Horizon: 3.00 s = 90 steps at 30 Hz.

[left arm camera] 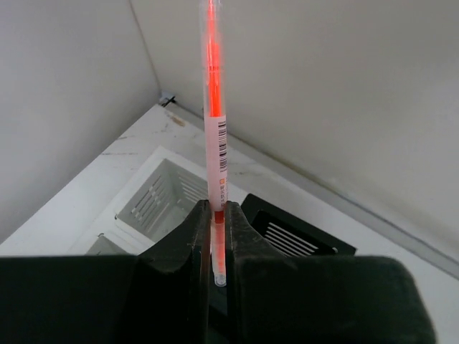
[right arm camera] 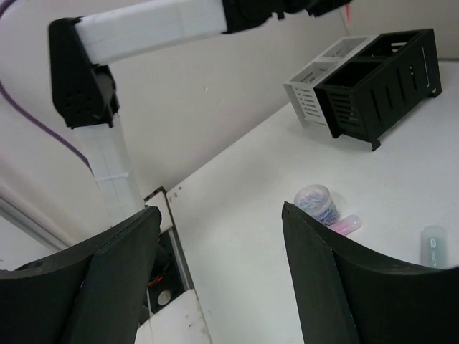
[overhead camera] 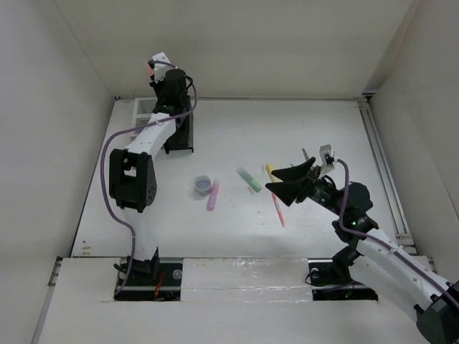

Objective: Sort the stationery into containers
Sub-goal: Place the pen in the storage box, then pick up the pen from the center of the board.

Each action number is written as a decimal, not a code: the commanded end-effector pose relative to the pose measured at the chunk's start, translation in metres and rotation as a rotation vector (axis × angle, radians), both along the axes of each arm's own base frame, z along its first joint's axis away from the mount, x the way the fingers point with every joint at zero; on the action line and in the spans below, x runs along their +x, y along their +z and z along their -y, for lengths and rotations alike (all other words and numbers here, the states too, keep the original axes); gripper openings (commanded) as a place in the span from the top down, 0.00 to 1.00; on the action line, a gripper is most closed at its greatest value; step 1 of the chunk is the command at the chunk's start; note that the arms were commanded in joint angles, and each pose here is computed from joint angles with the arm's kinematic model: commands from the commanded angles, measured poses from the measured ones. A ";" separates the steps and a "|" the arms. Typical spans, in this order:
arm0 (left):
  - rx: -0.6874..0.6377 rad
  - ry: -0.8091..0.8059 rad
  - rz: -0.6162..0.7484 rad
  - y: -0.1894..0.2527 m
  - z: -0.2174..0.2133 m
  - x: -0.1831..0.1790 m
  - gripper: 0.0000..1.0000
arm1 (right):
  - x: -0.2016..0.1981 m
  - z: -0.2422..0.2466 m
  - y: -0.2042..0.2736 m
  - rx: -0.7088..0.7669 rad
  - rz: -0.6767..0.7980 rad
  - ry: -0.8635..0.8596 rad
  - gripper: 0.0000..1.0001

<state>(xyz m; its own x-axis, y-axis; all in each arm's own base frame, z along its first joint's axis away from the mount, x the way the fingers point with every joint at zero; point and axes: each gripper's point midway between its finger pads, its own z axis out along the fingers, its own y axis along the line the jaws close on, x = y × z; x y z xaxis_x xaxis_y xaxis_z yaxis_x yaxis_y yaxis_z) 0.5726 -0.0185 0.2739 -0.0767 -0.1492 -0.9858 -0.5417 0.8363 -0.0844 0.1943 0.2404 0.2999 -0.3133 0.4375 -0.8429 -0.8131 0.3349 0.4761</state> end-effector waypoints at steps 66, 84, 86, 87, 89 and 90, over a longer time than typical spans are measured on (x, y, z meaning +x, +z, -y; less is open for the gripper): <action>-0.250 -0.280 0.132 -0.050 0.048 0.036 0.81 | -0.007 -0.024 -0.021 -0.061 0.017 0.071 0.25; -0.215 -0.347 0.278 0.039 0.077 -0.002 0.37 | -0.001 -0.030 -0.014 -0.063 0.023 0.069 0.25; -0.197 -0.339 0.303 0.060 0.081 -0.009 0.21 | 0.004 -0.029 -0.011 -0.077 0.023 0.043 0.24; -0.183 -0.350 0.302 0.076 0.090 -0.014 0.00 | 0.007 -0.028 -0.011 -0.091 0.022 0.028 0.24; -0.141 -0.364 0.282 0.096 0.097 -0.020 0.00 | 0.019 -0.026 -0.021 -0.161 -0.012 -0.022 0.18; -0.139 -0.358 0.268 0.104 0.099 -0.023 0.00 | 0.025 -0.027 -0.015 -0.175 -0.009 -0.041 0.11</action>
